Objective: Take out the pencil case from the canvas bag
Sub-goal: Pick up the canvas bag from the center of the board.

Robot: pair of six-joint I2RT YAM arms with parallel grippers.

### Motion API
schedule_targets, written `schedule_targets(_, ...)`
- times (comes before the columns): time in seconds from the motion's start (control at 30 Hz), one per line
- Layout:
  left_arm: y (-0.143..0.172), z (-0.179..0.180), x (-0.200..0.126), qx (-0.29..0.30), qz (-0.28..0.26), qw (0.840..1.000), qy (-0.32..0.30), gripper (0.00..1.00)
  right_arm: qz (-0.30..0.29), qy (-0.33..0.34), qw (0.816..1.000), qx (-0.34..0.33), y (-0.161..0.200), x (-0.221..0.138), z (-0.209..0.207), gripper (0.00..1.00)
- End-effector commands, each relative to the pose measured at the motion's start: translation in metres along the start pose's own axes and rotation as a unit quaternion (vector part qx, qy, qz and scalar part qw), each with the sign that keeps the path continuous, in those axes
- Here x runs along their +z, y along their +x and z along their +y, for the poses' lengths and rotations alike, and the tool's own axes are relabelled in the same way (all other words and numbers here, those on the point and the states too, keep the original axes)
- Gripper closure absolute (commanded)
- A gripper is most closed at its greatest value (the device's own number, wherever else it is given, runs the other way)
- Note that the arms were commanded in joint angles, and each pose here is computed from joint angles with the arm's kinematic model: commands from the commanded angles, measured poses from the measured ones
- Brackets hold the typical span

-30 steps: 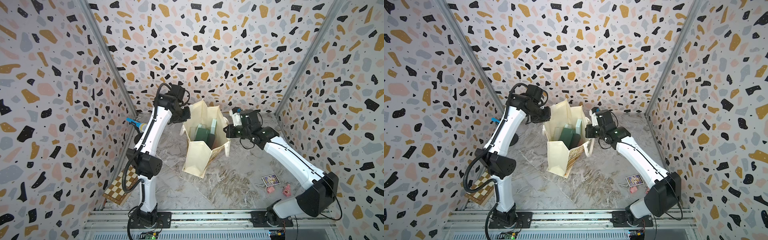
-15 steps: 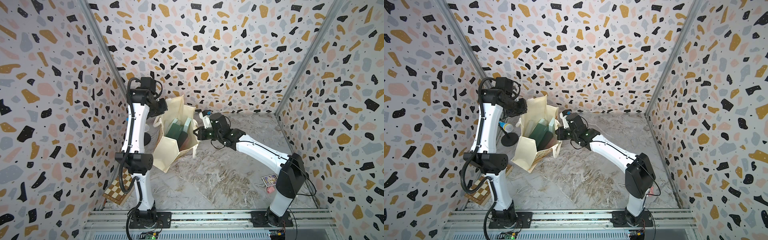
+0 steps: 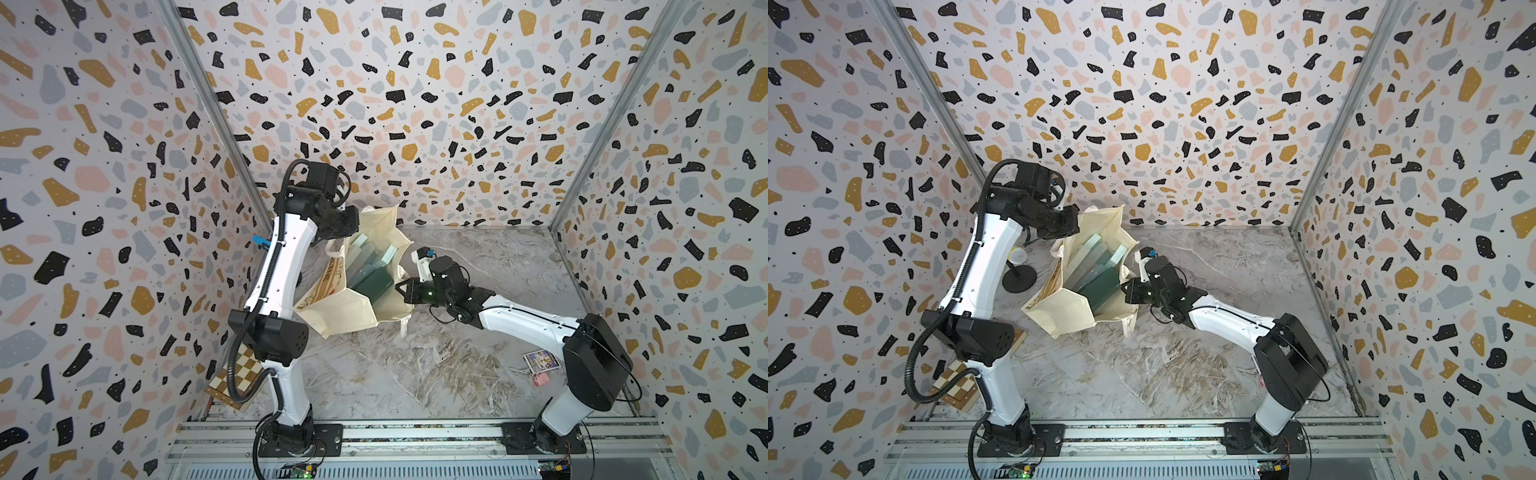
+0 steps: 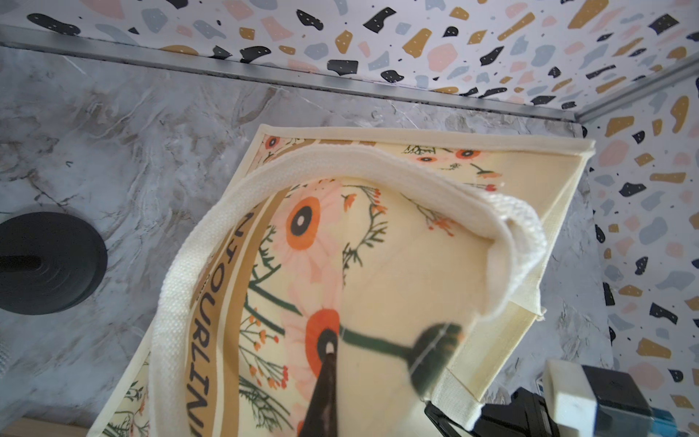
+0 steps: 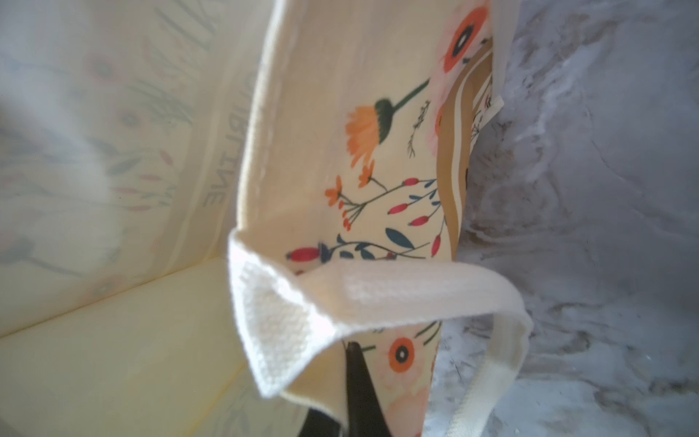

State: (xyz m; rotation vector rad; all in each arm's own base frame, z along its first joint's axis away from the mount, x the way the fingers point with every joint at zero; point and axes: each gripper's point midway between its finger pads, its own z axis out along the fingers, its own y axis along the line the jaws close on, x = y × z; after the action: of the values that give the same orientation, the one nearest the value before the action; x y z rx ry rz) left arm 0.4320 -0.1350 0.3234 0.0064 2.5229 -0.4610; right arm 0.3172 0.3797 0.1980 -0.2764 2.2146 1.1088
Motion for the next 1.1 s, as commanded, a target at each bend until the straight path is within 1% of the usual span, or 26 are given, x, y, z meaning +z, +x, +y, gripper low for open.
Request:
schedule_targets(0.0, -0.02, -0.027, -0.041, 0.032, -0.082, 0.995, 0.052, 1.0, 0.007, -0.01, 1.0, 0.01, 0.011, -0.004, 0.01, 1.0)
schedule_targets(0.1, -0.018, -0.018, -0.049, 0.036, -0.1, 0.994, 0.028, 1.0, 0.026, -0.018, 0.999, 0.009, 0.025, 0.009, 0.016, 1.0)
schedule_targets(0.2, -0.018, -0.006, -0.056, 0.04, -0.113, 0.993, -0.004, 1.0, 0.039, -0.029, 0.999, -0.003, 0.031, 0.024, 0.028, 1.0)
schedule_targets(0.27, -0.018, -0.003, -0.059, 0.042, -0.118, 0.992, -0.012, 1.0, 0.047, -0.03, 0.998, -0.011, 0.033, 0.034, 0.034, 1.0)
schedule_targets(0.37, -0.013, -0.005, -0.056, 0.044, -0.115, 0.992, -0.003, 1.0, 0.049, -0.026, 0.998, -0.013, 0.036, 0.037, 0.033, 1.0)
schedule_targets(0.47, -0.006, -0.009, -0.052, 0.044, -0.111, 0.993, 0.014, 1.0, 0.028, 0.003, 0.999, -0.027, 0.031, 0.024, 0.023, 0.99)
schedule_targets(0.53, -0.001, -0.009, -0.048, 0.043, -0.11, 0.993, 0.022, 1.0, 0.011, 0.019, 0.999, -0.044, 0.027, 0.011, 0.017, 0.84)
schedule_targets(0.6, 0.005, -0.009, -0.044, 0.043, -0.107, 0.993, 0.028, 1.0, -0.008, 0.026, 0.998, -0.062, 0.022, -0.006, 0.017, 0.62)
schedule_targets(0.67, 0.009, -0.01, -0.042, 0.045, -0.102, 0.993, 0.035, 1.0, -0.024, 0.031, 0.996, -0.077, 0.019, -0.02, 0.016, 0.47)
schedule_targets(0.7, 0.011, -0.011, -0.042, 0.046, -0.101, 0.993, 0.039, 1.0, -0.03, 0.035, 0.996, -0.083, 0.018, -0.027, 0.015, 0.43)
schedule_targets(0.77, 0.015, -0.012, -0.041, 0.048, -0.099, 0.993, 0.045, 1.0, -0.049, 0.045, 0.993, -0.093, 0.013, -0.043, 0.013, 0.38)
schedule_targets(0.93, 0.018, -0.012, -0.041, 0.055, -0.095, 0.993, 0.051, 1.0, -0.11, 0.073, 0.985, -0.115, -0.011, -0.08, 0.014, 0.37)
schedule_targets(1.0, 0.019, -0.014, -0.04, 0.055, -0.094, 0.992, 0.061, 1.0, -0.133, 0.065, 0.981, -0.129, -0.024, -0.092, 0.026, 0.36)
schedule_targets(1.07, 0.02, -0.016, -0.041, 0.055, -0.094, 0.992, 0.068, 1.0, -0.143, 0.048, 0.978, -0.145, -0.033, -0.098, 0.041, 0.36)
